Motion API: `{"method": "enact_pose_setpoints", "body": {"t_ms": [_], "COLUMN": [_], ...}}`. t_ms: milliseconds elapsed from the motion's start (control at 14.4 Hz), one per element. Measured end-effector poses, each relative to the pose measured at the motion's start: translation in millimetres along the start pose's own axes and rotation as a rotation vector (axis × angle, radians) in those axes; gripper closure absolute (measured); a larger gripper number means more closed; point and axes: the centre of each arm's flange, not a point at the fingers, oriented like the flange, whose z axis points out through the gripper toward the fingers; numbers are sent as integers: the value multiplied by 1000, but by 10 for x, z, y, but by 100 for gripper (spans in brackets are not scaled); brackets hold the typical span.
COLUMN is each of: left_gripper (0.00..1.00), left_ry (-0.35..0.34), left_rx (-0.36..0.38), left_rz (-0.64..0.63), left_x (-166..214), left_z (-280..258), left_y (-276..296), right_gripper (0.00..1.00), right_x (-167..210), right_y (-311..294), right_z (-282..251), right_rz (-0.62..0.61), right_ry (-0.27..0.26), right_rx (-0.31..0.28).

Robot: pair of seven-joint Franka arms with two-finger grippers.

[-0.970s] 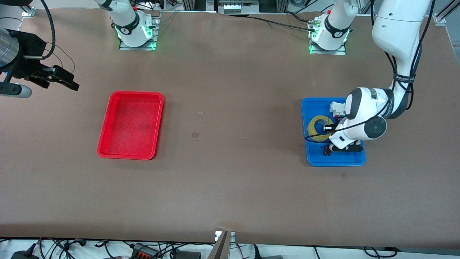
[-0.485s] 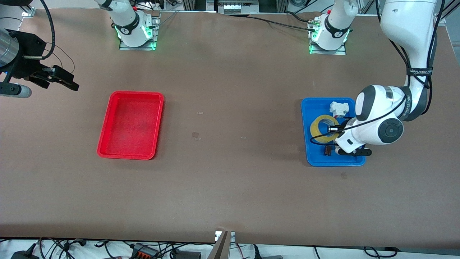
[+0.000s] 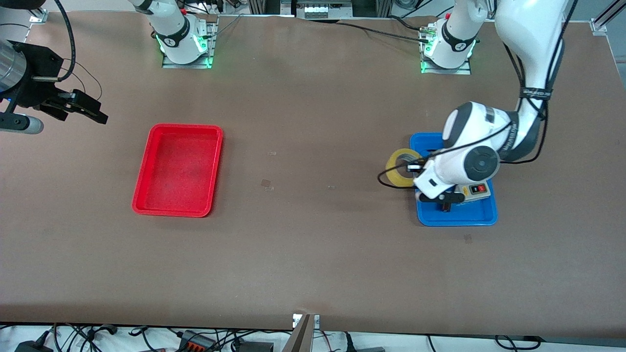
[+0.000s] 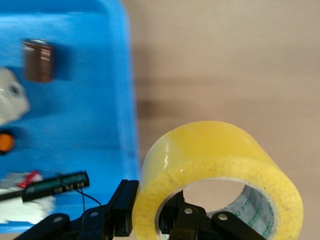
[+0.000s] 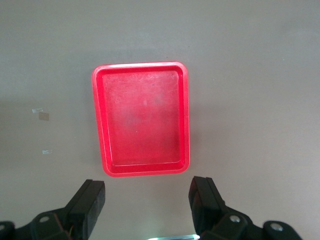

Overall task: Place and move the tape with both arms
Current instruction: 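Carry the tape roll with the left gripper toward the table middle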

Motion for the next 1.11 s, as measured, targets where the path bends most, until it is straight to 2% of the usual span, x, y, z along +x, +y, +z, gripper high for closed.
{"method": "enact_pose_setpoints", "body": {"t_ms": [346,623,1039,1108], "left_gripper": [74,75,74,70], "left_ry": [15,5,53,59], "left_rx": [33,51,10,5], "left_rz": [-7,-34,-101,-103], "left_x": [-356,-514,-611,-614], "left_z": [218,713,1168,1233], "left_y": [1255,2118,2708,2743], "right_gripper": [1,1,1,1], "right_x": [28,36,52,53], "right_y": [-5,-6,-10,-11], "right_z": [0,-4,9,11], "right_rz": [0,0,0,0], "right_ry": [15,21,22,22], "right_rx": [3,4,5,5]}}
